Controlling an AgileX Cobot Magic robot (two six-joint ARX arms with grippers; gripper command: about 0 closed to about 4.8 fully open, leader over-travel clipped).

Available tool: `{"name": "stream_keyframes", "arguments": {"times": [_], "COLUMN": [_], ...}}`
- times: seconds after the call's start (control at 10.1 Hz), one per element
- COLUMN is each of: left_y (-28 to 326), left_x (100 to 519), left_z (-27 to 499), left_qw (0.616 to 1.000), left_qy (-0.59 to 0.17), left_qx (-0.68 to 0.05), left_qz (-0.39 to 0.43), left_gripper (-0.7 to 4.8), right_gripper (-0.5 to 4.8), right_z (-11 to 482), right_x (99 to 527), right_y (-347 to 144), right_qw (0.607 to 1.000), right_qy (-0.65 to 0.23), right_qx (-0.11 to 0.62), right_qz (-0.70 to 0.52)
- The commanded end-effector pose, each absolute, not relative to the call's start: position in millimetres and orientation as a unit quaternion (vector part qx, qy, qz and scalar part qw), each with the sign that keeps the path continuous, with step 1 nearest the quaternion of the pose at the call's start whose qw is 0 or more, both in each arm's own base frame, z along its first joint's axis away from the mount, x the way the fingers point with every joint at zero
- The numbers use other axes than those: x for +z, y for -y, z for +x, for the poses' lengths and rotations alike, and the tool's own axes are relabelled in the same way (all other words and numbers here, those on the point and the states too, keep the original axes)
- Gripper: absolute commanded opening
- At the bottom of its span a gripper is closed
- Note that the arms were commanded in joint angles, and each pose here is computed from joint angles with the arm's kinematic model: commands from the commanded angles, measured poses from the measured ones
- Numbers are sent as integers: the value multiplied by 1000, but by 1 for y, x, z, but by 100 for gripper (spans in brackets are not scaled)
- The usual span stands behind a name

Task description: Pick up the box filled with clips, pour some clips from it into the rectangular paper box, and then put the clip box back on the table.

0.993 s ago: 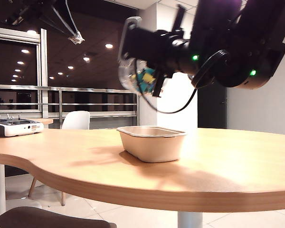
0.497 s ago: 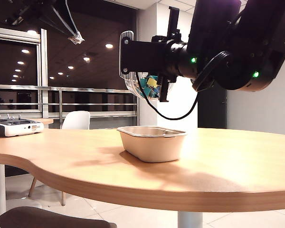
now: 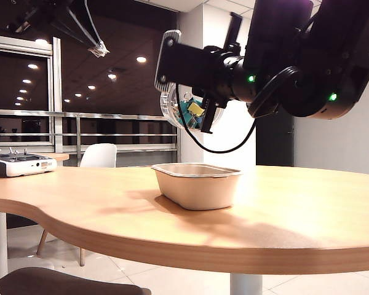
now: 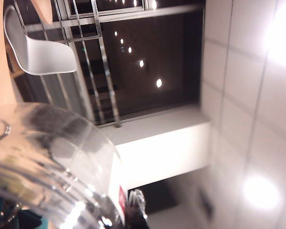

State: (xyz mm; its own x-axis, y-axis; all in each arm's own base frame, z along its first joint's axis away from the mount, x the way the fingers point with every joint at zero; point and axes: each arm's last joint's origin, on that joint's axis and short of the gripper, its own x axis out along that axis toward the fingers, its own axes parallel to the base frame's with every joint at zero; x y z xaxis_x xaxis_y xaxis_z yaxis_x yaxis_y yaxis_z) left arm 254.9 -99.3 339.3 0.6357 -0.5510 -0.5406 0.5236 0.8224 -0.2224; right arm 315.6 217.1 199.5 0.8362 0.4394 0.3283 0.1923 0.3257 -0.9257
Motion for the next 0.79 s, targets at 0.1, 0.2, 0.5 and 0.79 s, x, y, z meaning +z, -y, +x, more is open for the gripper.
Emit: {"name": "stream_keyframes", "arguments": {"times": [0.1,0.2,0.5,0.79], "left_y": [100,100,100,100], "left_x": [342,342,342,342], "left_z": [254,254,254,255], "left_qw": [905,905,905,905], "left_qy": [-300,-300,-303,-305], "left_qx": [-300,-300,-296,-293], "left_qz": [-26,-26,-38,-48], "left_gripper": [-6,-6,-6,-6], "right_gripper": [-1,-1,-1,-1], "right_z": [315,315,323,344], "right_x": [209,215,242,312], "right_y": [-215,-211,-200,-187], "right_qw": [837,857,909,910], "right_qy": [221,188,122,-189], "right_qx": [122,144,165,257], "right_qz": [-485,-458,-363,-265]}}
